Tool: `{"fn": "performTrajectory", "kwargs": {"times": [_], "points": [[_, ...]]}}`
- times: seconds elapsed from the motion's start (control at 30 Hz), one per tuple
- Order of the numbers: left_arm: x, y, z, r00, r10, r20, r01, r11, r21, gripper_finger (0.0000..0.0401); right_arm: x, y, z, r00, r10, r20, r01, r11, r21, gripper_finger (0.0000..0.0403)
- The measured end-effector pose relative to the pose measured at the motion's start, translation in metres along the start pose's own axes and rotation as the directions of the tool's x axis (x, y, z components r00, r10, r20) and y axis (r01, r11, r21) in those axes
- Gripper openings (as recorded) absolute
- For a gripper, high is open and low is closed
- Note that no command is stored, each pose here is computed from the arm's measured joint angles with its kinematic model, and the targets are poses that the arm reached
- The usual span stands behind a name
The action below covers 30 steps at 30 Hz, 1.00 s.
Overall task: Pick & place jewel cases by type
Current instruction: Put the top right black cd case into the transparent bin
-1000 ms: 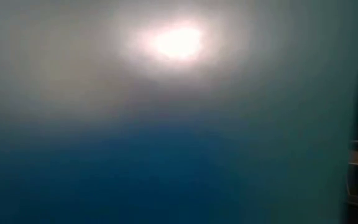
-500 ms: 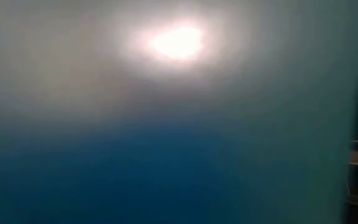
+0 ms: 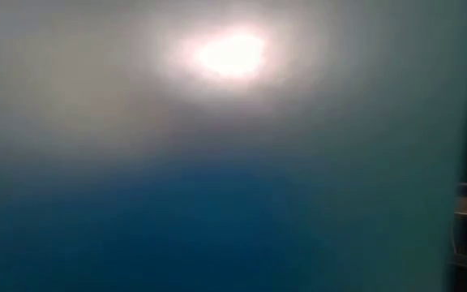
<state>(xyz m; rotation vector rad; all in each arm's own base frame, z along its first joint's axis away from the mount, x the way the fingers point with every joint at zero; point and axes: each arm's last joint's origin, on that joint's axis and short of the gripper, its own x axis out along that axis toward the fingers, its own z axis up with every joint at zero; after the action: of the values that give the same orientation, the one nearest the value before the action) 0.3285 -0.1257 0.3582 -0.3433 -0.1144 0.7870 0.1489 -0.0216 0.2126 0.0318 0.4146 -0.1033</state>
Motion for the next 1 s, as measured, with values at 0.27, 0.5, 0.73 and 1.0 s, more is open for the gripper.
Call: {"fn": "performTrajectory", "kwargs": {"times": [0.27, 0.5, 0.73, 1.0], "points": [[0.004, 0.0, 0.0, 0.999, -0.049, -0.023, 0.038, 0.94, -0.34, 0.0024, 0.0, 0.0, 0.0, 1.0, 0.004, 0.0, -0.004, 1.0, -0.029, 0.0004], [0.013, 0.001, 0.0, 0.992, -0.115, -0.056, 0.055, 0.776, -0.629, 0.0024, 0.0, 0.0, 0.0, 1.0, 0.008, 0.001, -0.008, 0.999, -0.05, 0.0004], [0.014, 0.002, 0.001, 0.992, -0.115, -0.056, 0.06, 0.802, -0.594, 0.0024, 0.0, 0.0, 0.0, 1.0, 0.009, 0.001, -0.009, 0.999, -0.052, 0.0004], [0.027, 0.008, 0.003, 0.996, -0.08, -0.043, 0.042, 0.827, -0.561, 0.0024, 0.0, 0.0, 0.001, 1.0, 0.009, 0.007, -0.009, 0.998, -0.055, 0.0004]]}}
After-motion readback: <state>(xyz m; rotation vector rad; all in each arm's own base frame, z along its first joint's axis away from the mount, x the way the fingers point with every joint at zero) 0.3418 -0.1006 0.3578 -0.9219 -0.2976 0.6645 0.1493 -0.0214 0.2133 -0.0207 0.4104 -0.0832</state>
